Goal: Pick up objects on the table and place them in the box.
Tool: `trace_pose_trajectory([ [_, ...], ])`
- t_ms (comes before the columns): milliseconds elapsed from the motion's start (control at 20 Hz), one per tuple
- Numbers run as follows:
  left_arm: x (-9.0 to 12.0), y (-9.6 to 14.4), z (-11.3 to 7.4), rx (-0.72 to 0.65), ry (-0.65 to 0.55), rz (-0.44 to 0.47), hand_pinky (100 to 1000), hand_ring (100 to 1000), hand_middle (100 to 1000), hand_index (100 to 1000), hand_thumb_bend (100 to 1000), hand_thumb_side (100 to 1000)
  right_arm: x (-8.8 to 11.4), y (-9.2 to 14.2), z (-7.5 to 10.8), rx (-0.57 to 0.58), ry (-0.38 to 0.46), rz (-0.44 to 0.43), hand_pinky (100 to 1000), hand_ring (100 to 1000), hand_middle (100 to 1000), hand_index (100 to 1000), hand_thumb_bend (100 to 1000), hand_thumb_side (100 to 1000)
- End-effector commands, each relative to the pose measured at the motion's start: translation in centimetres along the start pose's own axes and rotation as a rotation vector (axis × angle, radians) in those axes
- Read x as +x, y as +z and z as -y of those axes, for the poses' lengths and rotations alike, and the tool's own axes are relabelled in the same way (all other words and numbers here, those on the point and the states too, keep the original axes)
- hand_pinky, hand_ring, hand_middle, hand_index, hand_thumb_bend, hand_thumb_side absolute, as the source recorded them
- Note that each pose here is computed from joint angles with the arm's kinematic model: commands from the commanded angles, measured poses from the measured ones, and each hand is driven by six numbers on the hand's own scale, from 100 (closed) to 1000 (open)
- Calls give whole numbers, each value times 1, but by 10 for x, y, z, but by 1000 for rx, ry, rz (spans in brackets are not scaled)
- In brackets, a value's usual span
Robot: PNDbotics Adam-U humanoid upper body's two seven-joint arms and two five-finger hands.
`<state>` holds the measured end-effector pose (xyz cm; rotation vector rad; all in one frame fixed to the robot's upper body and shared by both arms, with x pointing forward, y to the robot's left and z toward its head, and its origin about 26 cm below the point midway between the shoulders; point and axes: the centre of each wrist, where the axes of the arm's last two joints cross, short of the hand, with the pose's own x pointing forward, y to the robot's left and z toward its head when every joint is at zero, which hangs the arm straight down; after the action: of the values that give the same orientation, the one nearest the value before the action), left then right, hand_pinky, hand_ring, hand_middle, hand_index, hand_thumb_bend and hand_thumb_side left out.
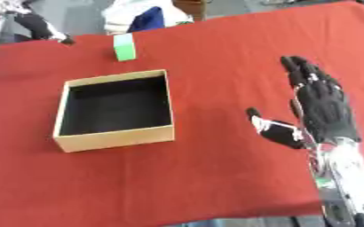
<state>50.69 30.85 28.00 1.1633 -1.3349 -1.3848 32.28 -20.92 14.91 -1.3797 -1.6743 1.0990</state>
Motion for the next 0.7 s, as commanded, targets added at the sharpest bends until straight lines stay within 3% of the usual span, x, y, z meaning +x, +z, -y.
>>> trace_pose_trajectory([
  [50, 4, 1, -19, 62, 2, 37, 818, 821, 780, 884, 636, 422, 2, -4, 12, -43, 0, 27, 760, 872, 903, 1000, 475, 536],
  [350, 10, -1, -15, 89, 8, 58, 818, 823, 787, 877, 572, 383, 5, -6, 15, -60, -8, 39, 758, 872, 902, 1000, 465, 538],
  [700, 6, 1, -16, 106, 22, 52, 818, 825, 791, 877, 587, 419, 6, -8, 20, -81, -18, 46, 757, 872, 901, 1000, 459, 546],
])
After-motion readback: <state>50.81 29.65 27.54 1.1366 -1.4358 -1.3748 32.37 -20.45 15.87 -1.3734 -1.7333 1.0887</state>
